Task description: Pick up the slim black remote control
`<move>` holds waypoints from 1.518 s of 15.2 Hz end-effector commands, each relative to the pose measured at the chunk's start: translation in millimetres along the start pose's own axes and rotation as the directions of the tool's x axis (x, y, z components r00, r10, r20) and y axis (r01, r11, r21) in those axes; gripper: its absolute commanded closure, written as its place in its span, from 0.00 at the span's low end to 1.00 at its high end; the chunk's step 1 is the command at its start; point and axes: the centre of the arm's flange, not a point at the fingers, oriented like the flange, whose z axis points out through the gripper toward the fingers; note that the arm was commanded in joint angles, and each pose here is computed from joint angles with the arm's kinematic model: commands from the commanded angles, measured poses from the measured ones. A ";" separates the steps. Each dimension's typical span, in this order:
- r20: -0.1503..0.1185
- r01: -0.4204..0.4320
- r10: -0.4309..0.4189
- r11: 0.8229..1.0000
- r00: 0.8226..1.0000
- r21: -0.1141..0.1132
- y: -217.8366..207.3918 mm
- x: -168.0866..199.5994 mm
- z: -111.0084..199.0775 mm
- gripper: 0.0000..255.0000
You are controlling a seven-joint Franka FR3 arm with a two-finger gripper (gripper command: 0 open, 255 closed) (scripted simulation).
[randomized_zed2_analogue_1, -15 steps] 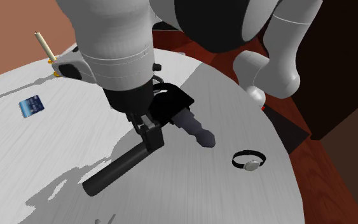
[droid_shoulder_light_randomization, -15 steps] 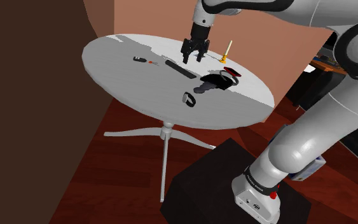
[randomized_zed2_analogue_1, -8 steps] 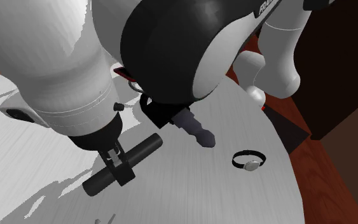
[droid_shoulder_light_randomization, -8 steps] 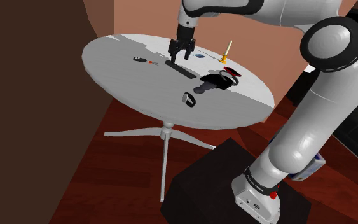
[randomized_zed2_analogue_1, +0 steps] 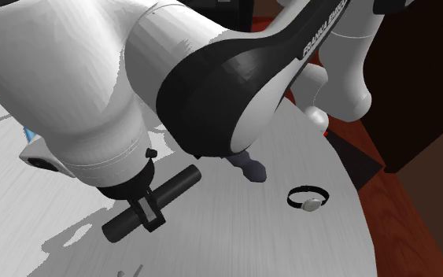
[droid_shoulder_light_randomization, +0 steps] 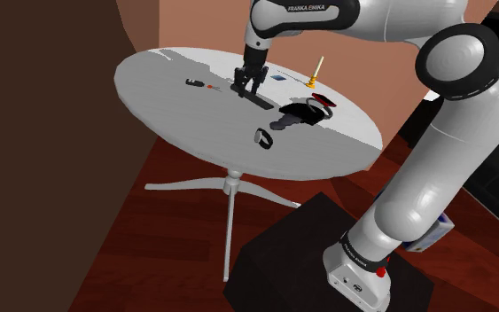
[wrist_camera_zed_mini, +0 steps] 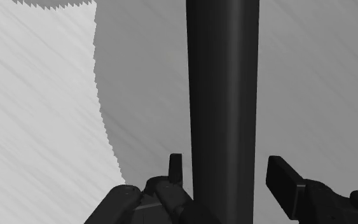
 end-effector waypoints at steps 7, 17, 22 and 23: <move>0.000 0.000 0.000 1.000 1.000 0.000 0.6 -0.4 1.5 1.00; 0.000 0.000 0.000 1.000 1.000 0.000 3.7 -0.2 -41.3 1.00; 0.000 0.000 0.000 1.000 1.000 0.000 5.9 0.1 -67.6 1.00; 0.000 0.000 0.000 1.000 1.000 0.000 6.3 0.1 -72.8 1.00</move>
